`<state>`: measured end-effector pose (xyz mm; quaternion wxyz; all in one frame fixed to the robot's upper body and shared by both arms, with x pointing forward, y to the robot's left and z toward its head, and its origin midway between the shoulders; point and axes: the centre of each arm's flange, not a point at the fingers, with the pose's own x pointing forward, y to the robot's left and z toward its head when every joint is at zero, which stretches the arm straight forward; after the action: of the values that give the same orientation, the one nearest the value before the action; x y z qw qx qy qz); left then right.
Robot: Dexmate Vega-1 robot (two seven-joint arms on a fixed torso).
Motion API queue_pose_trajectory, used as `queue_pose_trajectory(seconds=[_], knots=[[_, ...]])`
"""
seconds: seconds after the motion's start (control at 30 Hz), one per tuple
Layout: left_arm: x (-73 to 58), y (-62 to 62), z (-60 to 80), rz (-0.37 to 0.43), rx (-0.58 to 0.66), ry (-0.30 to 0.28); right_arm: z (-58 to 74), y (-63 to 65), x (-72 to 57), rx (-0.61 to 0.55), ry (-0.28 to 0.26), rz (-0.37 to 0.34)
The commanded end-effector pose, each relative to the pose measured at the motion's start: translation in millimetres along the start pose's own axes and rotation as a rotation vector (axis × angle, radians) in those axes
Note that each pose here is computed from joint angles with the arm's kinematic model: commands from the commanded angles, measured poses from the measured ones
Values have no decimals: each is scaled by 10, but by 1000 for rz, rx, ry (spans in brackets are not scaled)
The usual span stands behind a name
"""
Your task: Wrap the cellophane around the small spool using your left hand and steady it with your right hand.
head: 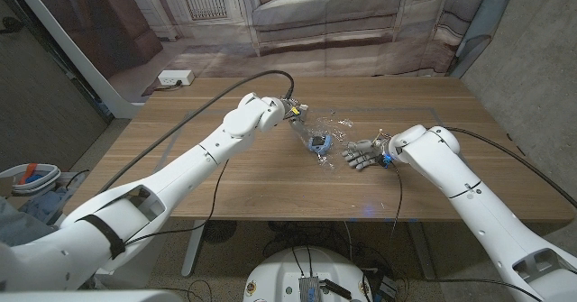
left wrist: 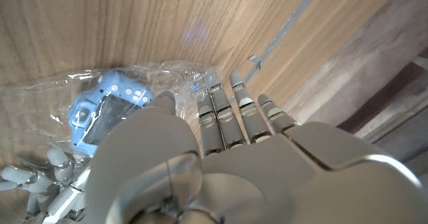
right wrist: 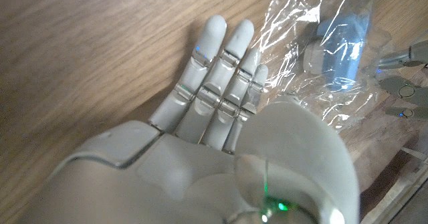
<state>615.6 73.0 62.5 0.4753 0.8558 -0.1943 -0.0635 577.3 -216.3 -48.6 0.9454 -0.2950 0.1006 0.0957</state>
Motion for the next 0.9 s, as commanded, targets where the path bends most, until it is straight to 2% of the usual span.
queue_pose_trajectory(seconds=[0.03,0.17,0.3,0.4,0.57,0.6,0.73,0.9], knots=[[-300,4,103,48,18,-3,-20,32,-77,-105,4,-76],[-316,-39,129,36,41,7,18,60,-132,-179,4,-134],[-304,-123,162,35,29,-2,57,105,-170,-251,-5,-161],[-262,-232,203,8,-23,-28,73,185,-178,-297,-27,-161],[-228,-303,215,-46,-123,-76,65,259,-180,-314,-45,-172],[-218,-330,216,-83,-162,-99,64,290,-185,-327,-43,-179],[-193,-383,221,-152,-199,-134,64,332,-185,-344,-29,-167],[-195,-432,159,-173,-253,-157,68,347,-196,-350,-4,-142]])
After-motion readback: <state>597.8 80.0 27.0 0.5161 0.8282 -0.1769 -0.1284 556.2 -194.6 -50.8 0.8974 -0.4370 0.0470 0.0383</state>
